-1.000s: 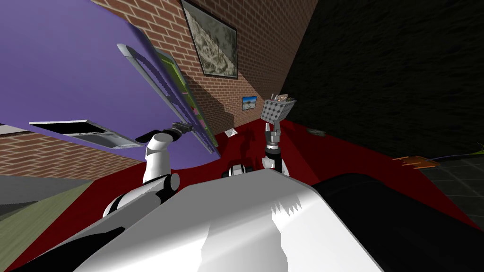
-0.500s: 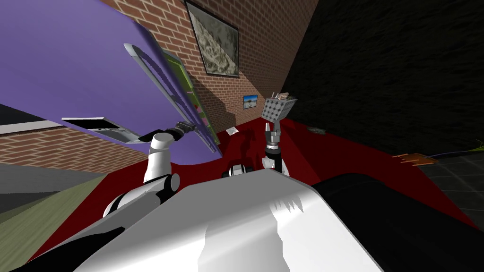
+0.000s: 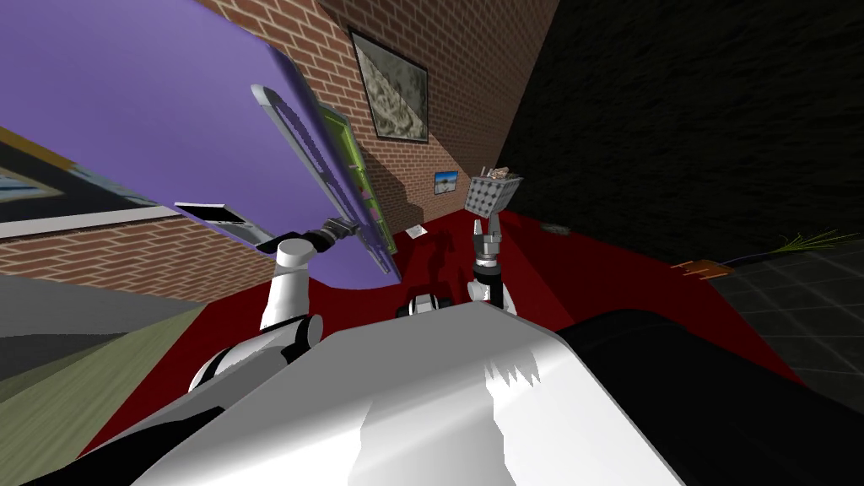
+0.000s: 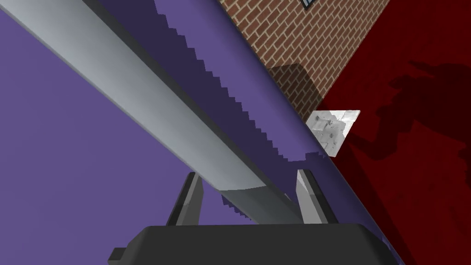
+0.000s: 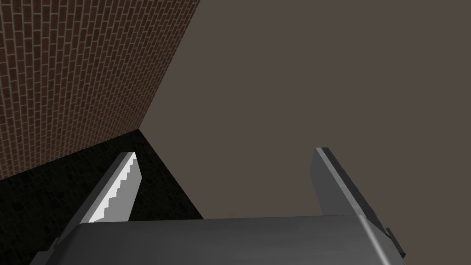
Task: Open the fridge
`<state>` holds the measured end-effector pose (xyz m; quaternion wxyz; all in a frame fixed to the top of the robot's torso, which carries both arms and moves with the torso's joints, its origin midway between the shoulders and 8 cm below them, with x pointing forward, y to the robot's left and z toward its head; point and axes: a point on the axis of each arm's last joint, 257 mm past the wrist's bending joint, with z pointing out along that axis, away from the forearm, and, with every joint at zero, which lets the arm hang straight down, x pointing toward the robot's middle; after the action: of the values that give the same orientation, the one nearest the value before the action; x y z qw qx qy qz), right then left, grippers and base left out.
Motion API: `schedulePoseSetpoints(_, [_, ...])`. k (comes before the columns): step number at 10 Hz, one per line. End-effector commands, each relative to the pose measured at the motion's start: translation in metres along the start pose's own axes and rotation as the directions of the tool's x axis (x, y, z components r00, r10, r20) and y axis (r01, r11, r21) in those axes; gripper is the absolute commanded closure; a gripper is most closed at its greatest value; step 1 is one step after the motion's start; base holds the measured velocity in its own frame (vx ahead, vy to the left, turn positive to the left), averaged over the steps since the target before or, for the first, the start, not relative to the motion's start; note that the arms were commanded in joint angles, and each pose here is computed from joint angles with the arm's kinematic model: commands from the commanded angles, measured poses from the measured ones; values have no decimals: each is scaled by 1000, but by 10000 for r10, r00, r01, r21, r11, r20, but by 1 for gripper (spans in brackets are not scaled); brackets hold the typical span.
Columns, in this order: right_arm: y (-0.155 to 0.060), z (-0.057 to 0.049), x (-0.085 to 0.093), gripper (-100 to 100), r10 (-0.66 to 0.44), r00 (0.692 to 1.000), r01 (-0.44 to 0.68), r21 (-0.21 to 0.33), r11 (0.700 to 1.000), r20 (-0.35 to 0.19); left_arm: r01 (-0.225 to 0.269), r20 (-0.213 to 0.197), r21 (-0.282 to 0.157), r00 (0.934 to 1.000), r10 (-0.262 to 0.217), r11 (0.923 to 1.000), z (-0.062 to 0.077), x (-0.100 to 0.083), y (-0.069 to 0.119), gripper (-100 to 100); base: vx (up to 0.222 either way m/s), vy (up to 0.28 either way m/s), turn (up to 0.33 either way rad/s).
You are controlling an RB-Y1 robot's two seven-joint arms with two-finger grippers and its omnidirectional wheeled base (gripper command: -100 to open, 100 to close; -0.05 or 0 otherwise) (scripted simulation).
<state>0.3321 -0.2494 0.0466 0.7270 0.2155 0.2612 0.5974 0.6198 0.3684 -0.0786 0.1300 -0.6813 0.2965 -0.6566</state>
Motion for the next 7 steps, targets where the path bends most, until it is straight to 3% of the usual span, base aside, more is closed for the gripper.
schedulePoseSetpoints(1, [0, 0, 0, 0, -1, 10000, 1, 0, 10000, 0, -142, -440, -544, 9990, 118, 9984, -1, 17, 23, 100, -233, 214, -27])
schedulePoseSetpoints(2, [0, 0, 0, 0, -1, 10000, 1, -1, 10000, -1, -194, -654, -831, 9978, 140, 9963, -3, 25, 34, 100, -259, 225, -56])
schedulePoseSetpoints(3, [0, 0, 0, 0, -1, 10000, 1, -1, 10000, -1, -194, -654, -831, 9978, 140, 9963, -3, 25, 34, 100, -205, 175, -29])
schedulePoseSetpoints(5, [0, 0, 0, 0, -1, 10000, 1, 0, 10000, 0, -319, -1096, -1405, 9938, 165, 9896, -7, 42, 58, 100, -221, 199, -15])
schedulePoseSetpoints(6, [0, 0, 0, 0, -1, 10000, 1, -1, 10000, -1, -243, -990, -1172, 9950, 127, 9928, -6, 39, 49, 100, -134, 107, -28])
schedulePoseSetpoints(7, [0, 0, 0, 0, 1, 10000, -1, 2, 10000, 1, -216, -801, -1816, 9968, 71, 9831, -7, 35, 91, 100, -60, 173, 43])
